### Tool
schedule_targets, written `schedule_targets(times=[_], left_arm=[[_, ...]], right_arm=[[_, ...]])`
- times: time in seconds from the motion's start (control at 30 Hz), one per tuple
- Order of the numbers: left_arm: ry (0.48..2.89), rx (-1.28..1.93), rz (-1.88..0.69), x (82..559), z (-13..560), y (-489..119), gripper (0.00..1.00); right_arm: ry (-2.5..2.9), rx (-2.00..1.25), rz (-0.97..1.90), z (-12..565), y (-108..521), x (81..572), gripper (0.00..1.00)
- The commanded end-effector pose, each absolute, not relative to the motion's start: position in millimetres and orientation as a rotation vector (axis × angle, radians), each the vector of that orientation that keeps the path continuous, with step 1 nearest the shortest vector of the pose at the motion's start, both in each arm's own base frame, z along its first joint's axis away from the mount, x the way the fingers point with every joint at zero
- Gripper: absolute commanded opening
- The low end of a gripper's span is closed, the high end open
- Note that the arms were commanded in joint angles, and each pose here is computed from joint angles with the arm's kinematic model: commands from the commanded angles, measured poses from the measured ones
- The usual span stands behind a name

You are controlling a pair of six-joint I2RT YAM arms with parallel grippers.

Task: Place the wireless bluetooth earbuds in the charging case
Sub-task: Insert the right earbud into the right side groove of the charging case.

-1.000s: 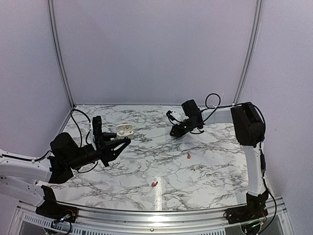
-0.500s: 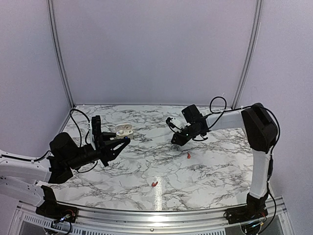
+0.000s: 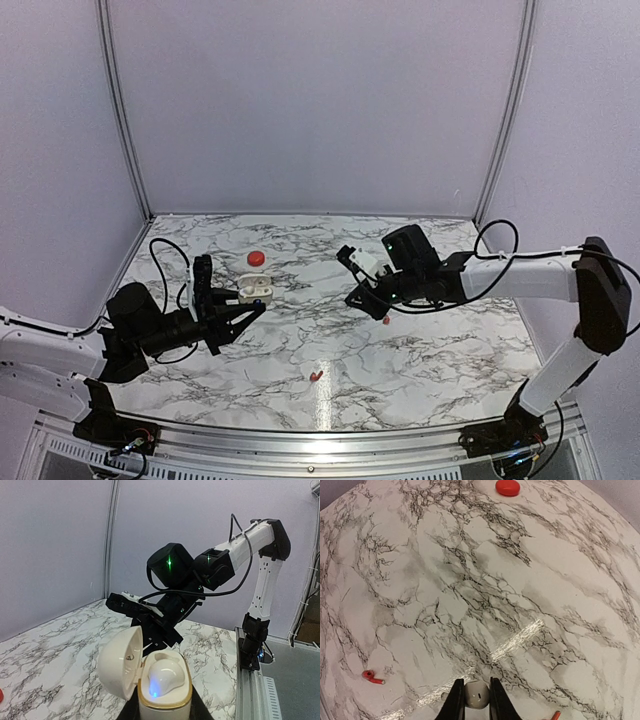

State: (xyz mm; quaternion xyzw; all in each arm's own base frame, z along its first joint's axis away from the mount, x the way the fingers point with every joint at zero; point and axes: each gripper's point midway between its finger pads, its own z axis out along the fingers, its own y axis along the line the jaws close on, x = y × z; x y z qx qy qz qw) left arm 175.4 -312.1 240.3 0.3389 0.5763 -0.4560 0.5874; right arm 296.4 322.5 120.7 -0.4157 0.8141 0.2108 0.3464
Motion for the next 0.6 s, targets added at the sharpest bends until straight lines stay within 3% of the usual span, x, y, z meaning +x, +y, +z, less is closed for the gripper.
schedule_targets(times=[0.0, 0.4, 0.57], left_arm=[[1.34, 0.781, -1.081, 171.6, 236.9, -307.9, 0.0], [1.381, 0.773, -1.086, 170.9, 224.9, -305.9, 0.0], [1.384, 0.79, -1.076, 169.7, 220.1, -305.9, 0.0]], right_arm=[[2.123, -1.074, 0.603, 112.8, 335.5, 266.4, 0.11], [2.333, -0.863, 0.601, 59.5, 326.6, 233.7, 0.11], [2.275, -0.852, 0.617, 71.8, 333.2, 239.1, 0.1]])
